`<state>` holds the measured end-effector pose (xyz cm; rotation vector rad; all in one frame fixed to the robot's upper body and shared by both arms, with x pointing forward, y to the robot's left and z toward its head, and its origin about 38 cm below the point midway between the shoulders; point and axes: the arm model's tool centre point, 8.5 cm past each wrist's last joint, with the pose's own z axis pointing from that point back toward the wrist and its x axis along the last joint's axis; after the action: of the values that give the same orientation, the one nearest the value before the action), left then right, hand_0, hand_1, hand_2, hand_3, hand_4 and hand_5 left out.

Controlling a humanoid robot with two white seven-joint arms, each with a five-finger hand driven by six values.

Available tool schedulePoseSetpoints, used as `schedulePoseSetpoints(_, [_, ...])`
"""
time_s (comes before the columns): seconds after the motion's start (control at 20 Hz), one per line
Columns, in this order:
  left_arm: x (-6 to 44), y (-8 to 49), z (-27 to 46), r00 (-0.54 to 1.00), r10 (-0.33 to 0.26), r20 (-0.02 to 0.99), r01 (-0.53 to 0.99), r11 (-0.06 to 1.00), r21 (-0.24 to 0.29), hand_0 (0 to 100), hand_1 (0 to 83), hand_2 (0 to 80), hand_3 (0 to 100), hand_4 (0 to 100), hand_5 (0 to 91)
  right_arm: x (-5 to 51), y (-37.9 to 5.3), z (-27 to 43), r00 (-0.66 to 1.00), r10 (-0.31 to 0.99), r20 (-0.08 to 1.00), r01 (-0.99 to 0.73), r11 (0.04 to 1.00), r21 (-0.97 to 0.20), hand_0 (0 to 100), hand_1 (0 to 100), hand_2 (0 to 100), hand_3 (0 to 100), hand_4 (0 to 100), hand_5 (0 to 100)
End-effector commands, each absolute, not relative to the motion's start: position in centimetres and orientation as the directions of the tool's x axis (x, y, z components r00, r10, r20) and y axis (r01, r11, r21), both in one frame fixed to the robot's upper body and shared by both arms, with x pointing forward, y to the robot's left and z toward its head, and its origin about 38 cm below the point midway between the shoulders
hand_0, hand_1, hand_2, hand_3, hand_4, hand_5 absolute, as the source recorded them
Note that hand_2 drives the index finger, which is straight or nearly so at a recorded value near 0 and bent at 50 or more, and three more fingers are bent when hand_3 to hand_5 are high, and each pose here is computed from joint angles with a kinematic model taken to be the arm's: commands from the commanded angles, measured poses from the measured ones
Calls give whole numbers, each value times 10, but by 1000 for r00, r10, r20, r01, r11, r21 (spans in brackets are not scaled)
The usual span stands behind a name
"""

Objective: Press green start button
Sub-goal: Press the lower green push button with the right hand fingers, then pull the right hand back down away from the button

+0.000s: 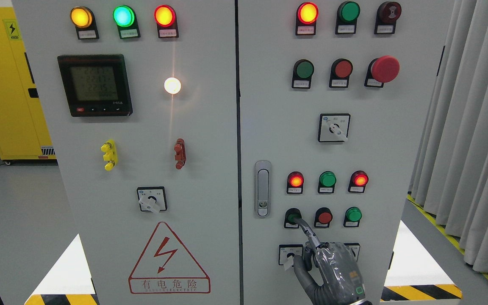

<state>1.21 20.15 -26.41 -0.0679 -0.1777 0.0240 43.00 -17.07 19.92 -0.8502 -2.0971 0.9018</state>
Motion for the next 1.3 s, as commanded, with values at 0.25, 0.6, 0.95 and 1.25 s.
schedulePoseSetpoints(0.25, [12, 202, -264, 984, 30, 175, -18, 997, -69, 120, 556, 0, 0, 0, 0, 435, -181, 193, -526, 788, 321, 280, 516, -809, 799, 916, 0, 908, 992, 1000])
schedulePoseSetpoints(0.6, [12, 202, -264, 984, 30, 175, -18, 997, -69, 120, 556, 0, 0, 0, 0, 425, -180, 192, -538, 777, 326, 290, 534, -794, 808, 917, 0, 908, 992, 1000])
schedulePoseSetpoints(0.95, [12, 202, -264, 984, 30, 175, -18, 997, -69, 120, 556, 0, 0, 0, 0, 413, -181, 206, -577, 719, 386, 302, 628, -717, 848, 916, 0, 901, 985, 1000])
schedulePoseSetpoints(1.25, [13, 201, -264, 984, 30, 177, -18, 997, -69, 120, 556, 0, 0, 0, 0, 393, -180, 220, -649, 592, 478, 251, 760, -599, 964, 935, 9, 802, 883, 888])
